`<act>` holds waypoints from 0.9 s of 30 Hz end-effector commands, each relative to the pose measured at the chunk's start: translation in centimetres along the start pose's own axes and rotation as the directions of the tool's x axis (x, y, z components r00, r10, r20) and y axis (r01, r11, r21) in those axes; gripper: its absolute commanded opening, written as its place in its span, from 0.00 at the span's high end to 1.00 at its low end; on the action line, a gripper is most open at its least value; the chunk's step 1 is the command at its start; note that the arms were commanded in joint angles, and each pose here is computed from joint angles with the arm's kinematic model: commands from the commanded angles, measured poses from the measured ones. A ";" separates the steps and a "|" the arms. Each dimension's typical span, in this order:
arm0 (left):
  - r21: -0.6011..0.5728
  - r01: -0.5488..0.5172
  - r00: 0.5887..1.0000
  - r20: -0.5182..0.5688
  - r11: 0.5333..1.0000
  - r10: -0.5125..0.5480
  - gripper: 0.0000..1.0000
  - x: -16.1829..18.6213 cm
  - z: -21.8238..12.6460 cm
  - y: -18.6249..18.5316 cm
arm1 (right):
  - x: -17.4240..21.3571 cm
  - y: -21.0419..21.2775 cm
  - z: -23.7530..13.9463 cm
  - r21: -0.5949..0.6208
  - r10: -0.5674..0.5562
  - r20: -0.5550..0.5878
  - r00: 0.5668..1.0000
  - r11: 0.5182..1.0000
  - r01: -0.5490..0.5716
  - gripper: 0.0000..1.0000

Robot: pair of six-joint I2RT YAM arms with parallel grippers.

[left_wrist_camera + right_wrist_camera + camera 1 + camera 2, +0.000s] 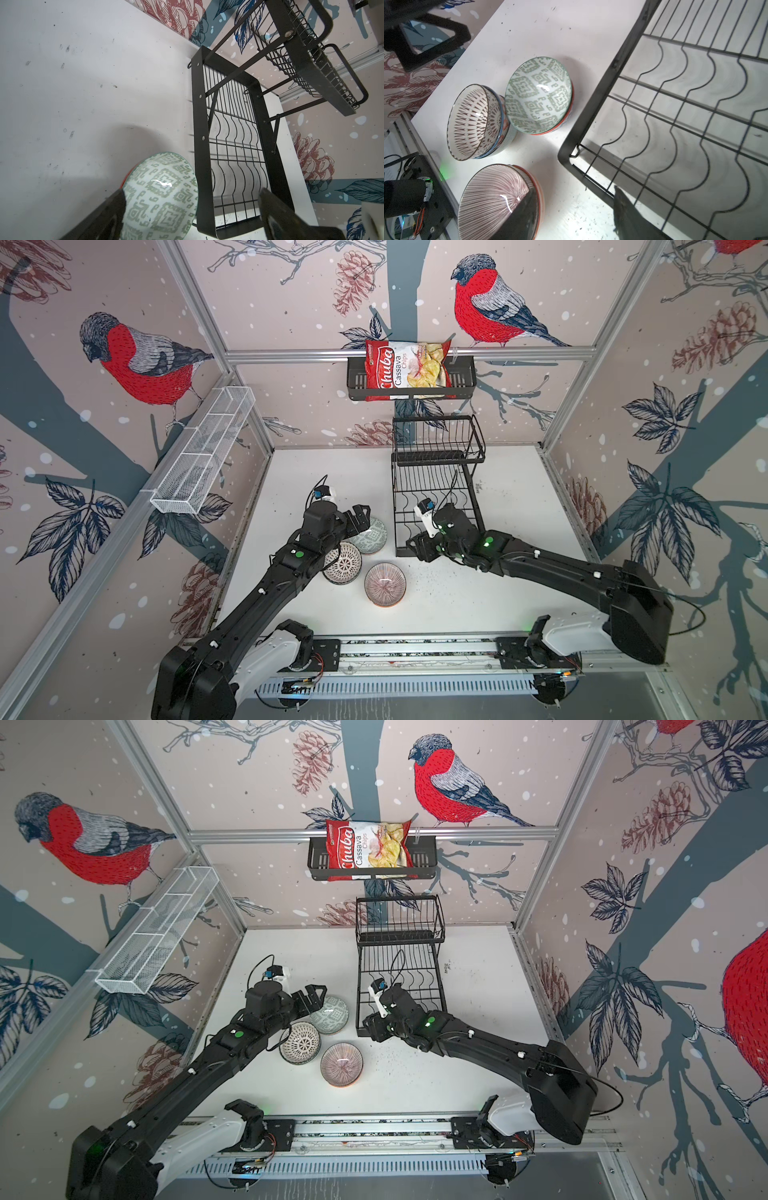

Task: Load the bowls into the dish rack
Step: 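Reach the right gripper to the pink-striped bowl while the left nears the green bowl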

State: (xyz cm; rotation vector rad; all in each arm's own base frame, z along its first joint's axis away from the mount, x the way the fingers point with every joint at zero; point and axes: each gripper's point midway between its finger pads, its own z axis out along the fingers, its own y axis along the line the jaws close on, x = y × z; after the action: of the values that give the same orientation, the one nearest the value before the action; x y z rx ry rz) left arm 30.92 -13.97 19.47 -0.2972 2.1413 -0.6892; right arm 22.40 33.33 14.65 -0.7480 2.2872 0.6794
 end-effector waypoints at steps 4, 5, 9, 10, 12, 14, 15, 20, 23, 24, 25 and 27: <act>0.027 0.015 1.000 0.000 1.000 -0.015 0.02 0.2 0.0 -0.4 | 2.3 1.9 1.5 -0.007 -0.053 -0.097 0.994 0.999 0.053 0.48; 0.024 0.013 1.000 0.000 1.000 -0.013 0.02 0.2 0.0 -0.3 | 2.7 2.2 1.8 -0.010 -0.064 -0.112 0.992 0.998 0.064 0.49; 0.025 0.016 1.000 0.006 1.000 -0.016 0.02 0.3 -0.1 -0.1 | 3.8 2.6 2.6 0.004 -0.087 -0.150 0.985 0.996 0.088 0.51; 0.028 0.019 1.000 0.012 0.999 -0.019 0.02 0.3 -0.2 -0.1 | 4.0 2.8 2.8 -0.001 -0.091 -0.157 0.983 0.996 0.092 0.51; 0.033 0.023 1.000 0.017 0.999 -0.023 0.02 0.4 -0.3 0.0 | 4.4 3.2 3.0 -0.008 -0.102 -0.167 0.981 0.995 0.102 0.51; 0.035 0.024 1.000 0.017 0.999 -0.025 0.02 0.4 -0.3 0.0 | 4.8 3.3 3.3 -0.006 -0.106 -0.180 0.978 0.994 0.107 0.51; 0.034 0.022 1.000 0.015 0.999 -0.022 0.02 0.5 -0.3 0.0 | 4.9 3.3 3.4 -0.008 -0.109 -0.183 0.977 0.994 0.110 0.52; 0.027 0.020 1.000 0.009 0.999 -0.021 0.02 0.7 -0.2 0.2 | 5.6 3.6 4.1 -0.017 -0.118 -0.207 0.971 0.993 0.117 0.57; 0.030 0.021 1.000 0.010 0.999 -0.021 0.02 0.7 -0.2 0.2 | 5.7 3.6 4.4 -0.014 -0.123 -0.212 0.969 0.992 0.123 0.59; 0.029 0.019 1.000 0.009 0.999 -0.019 0.02 0.7 -0.2 0.2 | 5.8 3.7 4.5 -0.014 -0.123 -0.215 0.969 0.992 0.123 0.59; 0.030 0.018 1.000 0.011 0.999 -0.019 0.02 0.7 -0.2 0.2 | 5.8 3.7 4.6 -0.018 -0.128 -0.218 0.967 0.992 0.127 0.60; 0.031 0.018 1.000 0.011 0.999 -0.018 0.02 0.7 -0.2 0.2 | 5.9 3.8 4.7 -0.018 -0.129 -0.223 0.966 0.992 0.129 0.63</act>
State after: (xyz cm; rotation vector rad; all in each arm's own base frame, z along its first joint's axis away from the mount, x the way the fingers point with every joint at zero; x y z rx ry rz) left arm 30.15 -13.76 18.39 -0.3193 2.1432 -0.7065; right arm 18.01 36.69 8.35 -0.9909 2.4250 0.5660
